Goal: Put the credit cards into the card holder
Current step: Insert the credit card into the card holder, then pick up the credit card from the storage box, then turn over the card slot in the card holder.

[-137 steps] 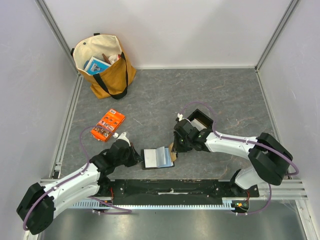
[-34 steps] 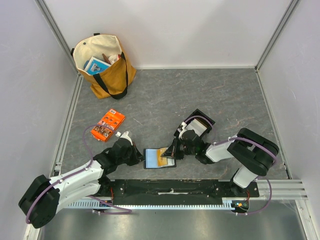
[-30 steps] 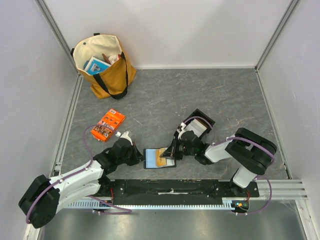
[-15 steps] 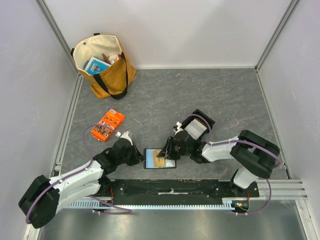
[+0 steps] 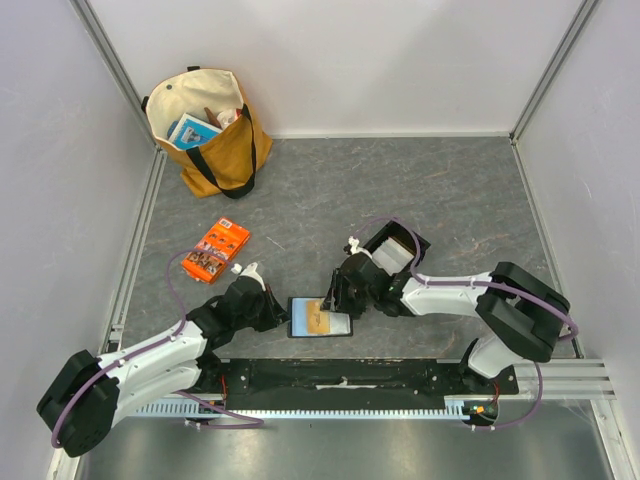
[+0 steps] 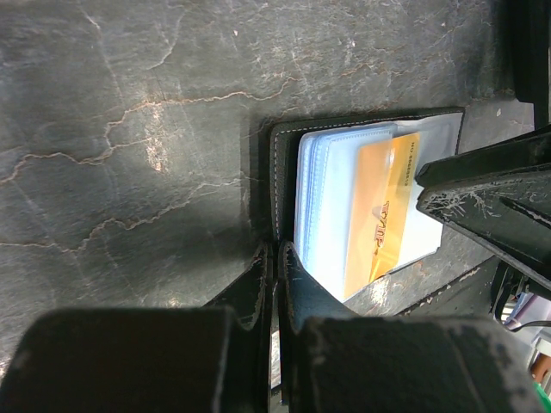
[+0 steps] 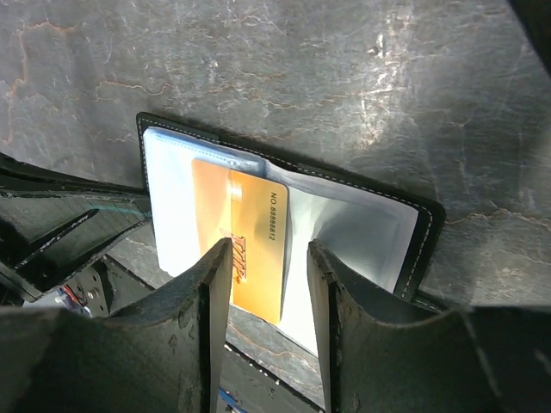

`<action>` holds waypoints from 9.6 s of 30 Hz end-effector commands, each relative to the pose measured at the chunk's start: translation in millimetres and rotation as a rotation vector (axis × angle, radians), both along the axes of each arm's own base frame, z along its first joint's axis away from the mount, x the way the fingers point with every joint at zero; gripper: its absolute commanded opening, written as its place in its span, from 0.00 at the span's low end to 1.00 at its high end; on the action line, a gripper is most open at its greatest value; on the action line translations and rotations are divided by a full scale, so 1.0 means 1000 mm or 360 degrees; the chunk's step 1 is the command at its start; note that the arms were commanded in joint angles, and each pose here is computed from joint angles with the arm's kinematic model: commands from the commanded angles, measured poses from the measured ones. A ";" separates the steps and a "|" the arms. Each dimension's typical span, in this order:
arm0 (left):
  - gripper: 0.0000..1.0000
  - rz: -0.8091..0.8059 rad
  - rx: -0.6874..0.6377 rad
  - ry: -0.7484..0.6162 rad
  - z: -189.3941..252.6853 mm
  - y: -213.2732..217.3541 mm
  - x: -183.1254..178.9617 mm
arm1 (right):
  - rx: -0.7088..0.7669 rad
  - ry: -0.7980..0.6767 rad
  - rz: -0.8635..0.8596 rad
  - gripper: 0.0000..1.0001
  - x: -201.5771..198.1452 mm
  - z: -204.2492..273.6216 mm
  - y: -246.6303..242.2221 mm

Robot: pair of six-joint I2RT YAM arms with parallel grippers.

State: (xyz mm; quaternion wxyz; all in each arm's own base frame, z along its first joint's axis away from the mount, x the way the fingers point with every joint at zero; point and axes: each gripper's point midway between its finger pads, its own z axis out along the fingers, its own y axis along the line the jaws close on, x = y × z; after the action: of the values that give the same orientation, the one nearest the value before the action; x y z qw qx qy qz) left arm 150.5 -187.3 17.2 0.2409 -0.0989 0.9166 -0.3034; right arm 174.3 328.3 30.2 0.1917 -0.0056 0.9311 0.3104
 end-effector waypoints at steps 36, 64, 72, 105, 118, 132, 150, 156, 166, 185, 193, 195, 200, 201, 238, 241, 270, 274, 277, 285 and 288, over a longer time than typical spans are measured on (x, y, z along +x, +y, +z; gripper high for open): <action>0.02 -0.0024 -0.0002 -0.0054 0.008 -0.002 0.003 | 0.0151 -0.0064 0.0239 0.39 -0.008 0.031 0.052; 0.02 -0.0037 -0.0034 -0.0108 0.018 -0.002 0.003 | -0.0817 -0.0597 0.0044 0.64 0.155 0.077 -0.165; 0.02 -0.0054 -0.0030 -0.0100 0.018 -0.005 0.005 | -0.0797 -0.0486 0.0047 0.66 0.168 0.052 -0.180; 0.02 -0.0085 -0.0033 -0.0070 0.012 -0.009 0.003 | -0.0564 -0.0311 0.0032 0.28 0.149 0.037 -0.182; 0.02 -0.0104 -0.0035 -0.0053 0.009 -0.011 0.003 | -0.0495 -0.0323 0.0005 0.22 0.152 0.050 -0.187; 0.02 -0.0104 -0.0041 -0.0061 0.009 -0.011 0.003 | -0.0819 -0.0342 -0.0166 0.21 0.169 0.047 -0.220; 0.02 -0.0101 -0.0042 -0.0067 0.009 -0.011 0.003 | -0.1280 -0.0362 -0.0064 0.24 0.155 0.031 -0.217; 0.02 -0.0108 -0.0033 -0.0073 0.011 -0.011 0.004 | -0.1285 -0.0298 0.0010 0.20 0.148 0.019 -0.214; 0.02 -0.0100 -0.0043 -0.0096 0.015 -0.010 0.004 | -0.1209 -0.0418 0.0037 0.00 0.158 0.063 -0.204; 0.02 -0.0101 -0.0057 -0.0105 0.019 -0.011 0.005 | -0.0738 -0.0605 -0.0078 0.00 0.143 0.146 -0.171; 0.02 -0.0088 -0.0144 -0.0123 0.032 -0.016 0.005 | -0.0111 -0.0611 -0.0305 0.00 0.099 0.158 -0.096; 0.02 -0.0080 -0.0167 -0.0120 0.034 -0.017 0.004 | -0.0007 -0.0615 -0.0362 0.00 0.088 0.156 -0.076; 0.02 -0.0062 -0.0237 -0.0111 0.040 -0.019 0.001 | 0.0050 -0.0711 -0.0433 0.00 0.050 0.158 -0.024; 0.02 -0.0053 -0.0246 -0.0115 0.041 -0.018 0.001 | 0.0053 -0.0732 -0.0427 0.00 0.042 0.157 -0.014; 0.02 -0.0030 -0.0283 -0.0121 0.044 -0.017 0.000 | -0.0143 -0.0732 -0.0278 0.00 -0.008 0.097 0.064; 0.02 -0.0027 -0.0288 -0.0122 0.044 -0.018 0.000 | -0.0126 -0.0759 -0.0274 0.00 -0.006 0.107 0.068; 0.02 -0.0020 -0.0267 -0.0126 0.044 -0.016 0.000 | -0.0213 -0.0771 -0.0292 0.00 -0.008 0.095 0.049; 0.02 -0.0022 -0.0272 -0.0128 0.044 -0.016 0.000 | -0.0240 -0.0758 -0.0270 0.00 -0.009 0.088 0.053; 0.02 -0.0019 -0.0272 -0.0128 0.045 -0.015 0.000 | -0.0249 -0.0756 -0.0261 0.00 -0.009 0.086 0.056; 0.02 -0.0013 -0.0275 -0.0128 0.044 -0.015 0.000 | -0.0255 -0.0730 -0.0241 0.00 -0.010 0.081 0.061; 0.02 -0.0015 -0.0279 -0.0130 0.045 -0.015 0.000 | -0.0225 -0.0732 -0.0249 0.00 -0.010 0.088 0.062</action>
State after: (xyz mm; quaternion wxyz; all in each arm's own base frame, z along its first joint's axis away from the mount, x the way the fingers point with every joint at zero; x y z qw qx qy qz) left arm 149.4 -199.4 56.0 0.2654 -0.0950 0.8834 -0.3743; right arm 161.0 378.9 100.6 0.4137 -0.0367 0.8880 0.1976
